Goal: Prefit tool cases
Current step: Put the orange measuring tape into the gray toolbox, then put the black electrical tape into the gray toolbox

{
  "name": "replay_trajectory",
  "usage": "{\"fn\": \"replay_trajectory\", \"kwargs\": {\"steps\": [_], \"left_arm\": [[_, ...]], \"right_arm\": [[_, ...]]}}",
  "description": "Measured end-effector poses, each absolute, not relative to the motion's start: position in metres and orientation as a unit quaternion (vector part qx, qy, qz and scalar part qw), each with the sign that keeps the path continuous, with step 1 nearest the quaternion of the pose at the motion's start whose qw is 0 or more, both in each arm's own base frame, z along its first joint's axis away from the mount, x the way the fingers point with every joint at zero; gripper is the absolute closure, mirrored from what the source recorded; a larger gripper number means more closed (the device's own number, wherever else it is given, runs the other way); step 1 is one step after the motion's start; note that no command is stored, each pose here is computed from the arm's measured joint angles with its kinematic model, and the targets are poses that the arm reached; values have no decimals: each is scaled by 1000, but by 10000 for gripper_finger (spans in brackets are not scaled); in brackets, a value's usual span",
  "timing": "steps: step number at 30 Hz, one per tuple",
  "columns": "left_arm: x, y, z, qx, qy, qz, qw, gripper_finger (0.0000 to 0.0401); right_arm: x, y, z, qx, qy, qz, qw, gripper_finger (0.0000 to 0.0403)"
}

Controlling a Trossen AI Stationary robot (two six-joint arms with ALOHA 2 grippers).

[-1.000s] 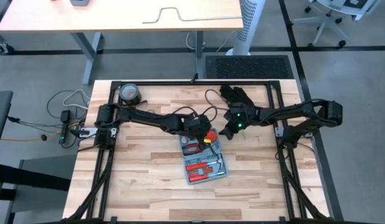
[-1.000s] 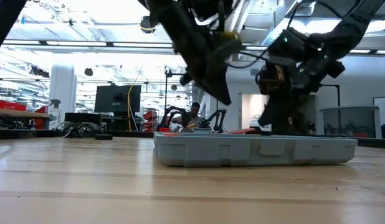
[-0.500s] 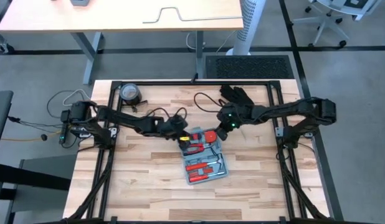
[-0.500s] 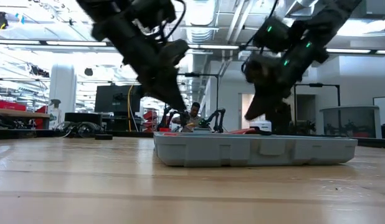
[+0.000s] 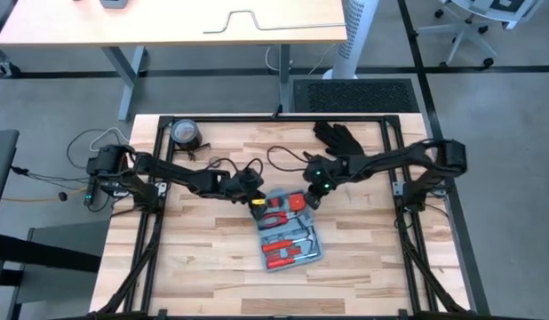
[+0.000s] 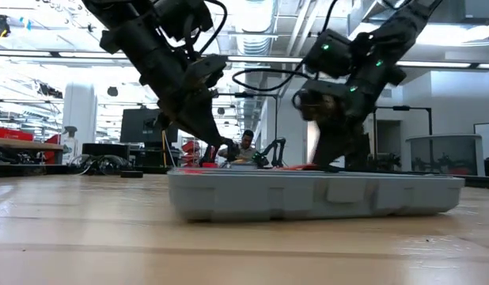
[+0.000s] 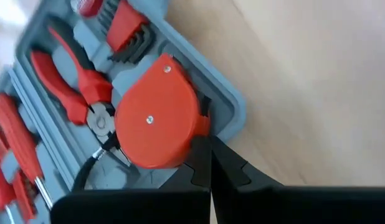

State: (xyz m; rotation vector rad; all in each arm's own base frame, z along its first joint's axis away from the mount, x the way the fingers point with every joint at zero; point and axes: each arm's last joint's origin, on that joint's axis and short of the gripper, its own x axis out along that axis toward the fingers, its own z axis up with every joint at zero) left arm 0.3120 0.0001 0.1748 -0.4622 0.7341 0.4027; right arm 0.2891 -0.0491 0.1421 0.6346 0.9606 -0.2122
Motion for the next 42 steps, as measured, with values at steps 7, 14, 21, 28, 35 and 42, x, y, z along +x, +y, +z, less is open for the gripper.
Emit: {"fn": "replay_trajectory", "kwargs": {"steps": [7, 14, 21, 28, 35, 42], "left_arm": [[310, -25, 177, -213, 345, 189, 895, 401], [297, -52, 173, -245, 331, 165, 896, 401], [252, -71, 161, -320, 246, 180, 897, 401], [237, -73, 157, -346, 234, 174, 892, 401], [237, -73, 157, -345, 233, 172, 893, 401], [237, -72, 156, -334, 237, 175, 895, 401]], "right_arm": [[279, -46, 179, 292, 401, -116, 861, 403], [311, -50, 206, 432, 201, 94, 874, 403], [327, -44, 181, 560, 104, 210, 795, 403], [327, -40, 153, 616, 66, 251, 744, 403], [322, -36, 122, 627, 155, 177, 743, 402], [319, -34, 154, 608, 91, 231, 755, 402]]}}
